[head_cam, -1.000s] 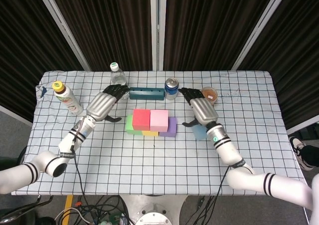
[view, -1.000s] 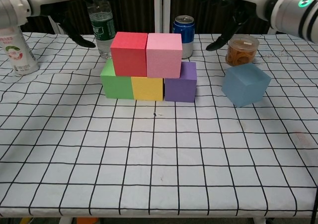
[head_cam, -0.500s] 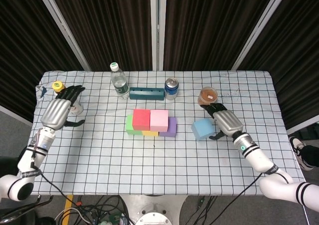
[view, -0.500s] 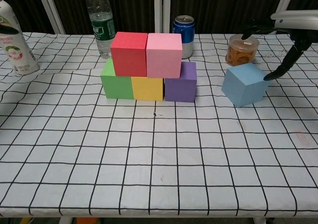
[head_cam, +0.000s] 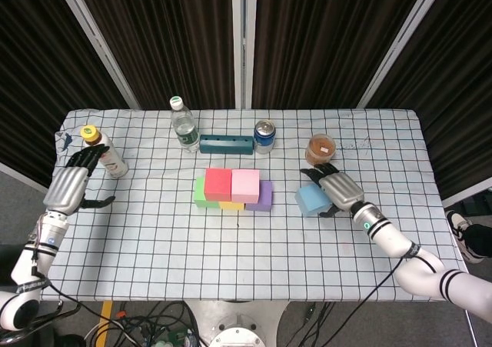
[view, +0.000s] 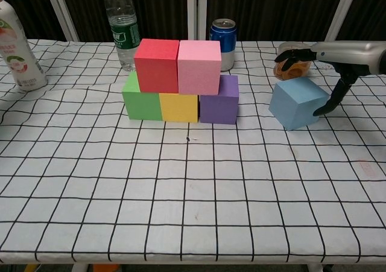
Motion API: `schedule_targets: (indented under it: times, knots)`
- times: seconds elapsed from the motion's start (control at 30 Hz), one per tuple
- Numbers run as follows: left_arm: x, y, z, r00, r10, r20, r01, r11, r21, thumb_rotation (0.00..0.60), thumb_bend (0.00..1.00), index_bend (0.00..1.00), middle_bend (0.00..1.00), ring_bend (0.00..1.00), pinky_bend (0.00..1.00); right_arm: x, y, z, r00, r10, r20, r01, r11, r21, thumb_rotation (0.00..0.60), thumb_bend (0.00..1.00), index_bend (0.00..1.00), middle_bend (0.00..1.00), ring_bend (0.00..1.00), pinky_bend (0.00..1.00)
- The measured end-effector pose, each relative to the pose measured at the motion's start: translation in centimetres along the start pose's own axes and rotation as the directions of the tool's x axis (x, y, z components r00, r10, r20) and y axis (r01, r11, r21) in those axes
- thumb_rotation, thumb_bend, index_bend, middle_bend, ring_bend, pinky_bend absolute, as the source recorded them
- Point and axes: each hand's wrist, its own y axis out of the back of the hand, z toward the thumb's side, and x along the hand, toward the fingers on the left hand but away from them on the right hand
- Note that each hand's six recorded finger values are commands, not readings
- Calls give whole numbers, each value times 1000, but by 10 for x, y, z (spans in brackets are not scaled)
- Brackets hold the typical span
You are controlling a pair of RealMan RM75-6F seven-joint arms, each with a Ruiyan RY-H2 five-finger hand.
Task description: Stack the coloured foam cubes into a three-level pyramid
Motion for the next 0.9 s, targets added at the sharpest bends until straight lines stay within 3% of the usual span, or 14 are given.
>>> schedule_targets:
  times: [0.33,0.47,0.67,0.9]
  knots:
    - [-4,0,-4,1000,2,-15,-2,1000,-13,600,130,77,39,19,88,-3,3,1,996,-23,-83,30,996,87,600,1,2,169,0,0]
    - [-4,0,-4,1000,-1,-19,0,1000,-21,600,130,76,39,18,88,0,-1,1,993,-22,-117,36,992,119,600,4,48,196,0,0]
    - [-5,1,-5,1000,0,-21,0,1000,-25,600,130,76,39,18,88,1,-2,-2,990,-57,-132,75,987,142,600,152,197,405,56,0]
    - [-7,6,-8,999,14,-31,-15,1000,-27,600,130,75,39,19,88,10,20,3,979,-150,-136,163,982,91,600,149,213,450,82,0]
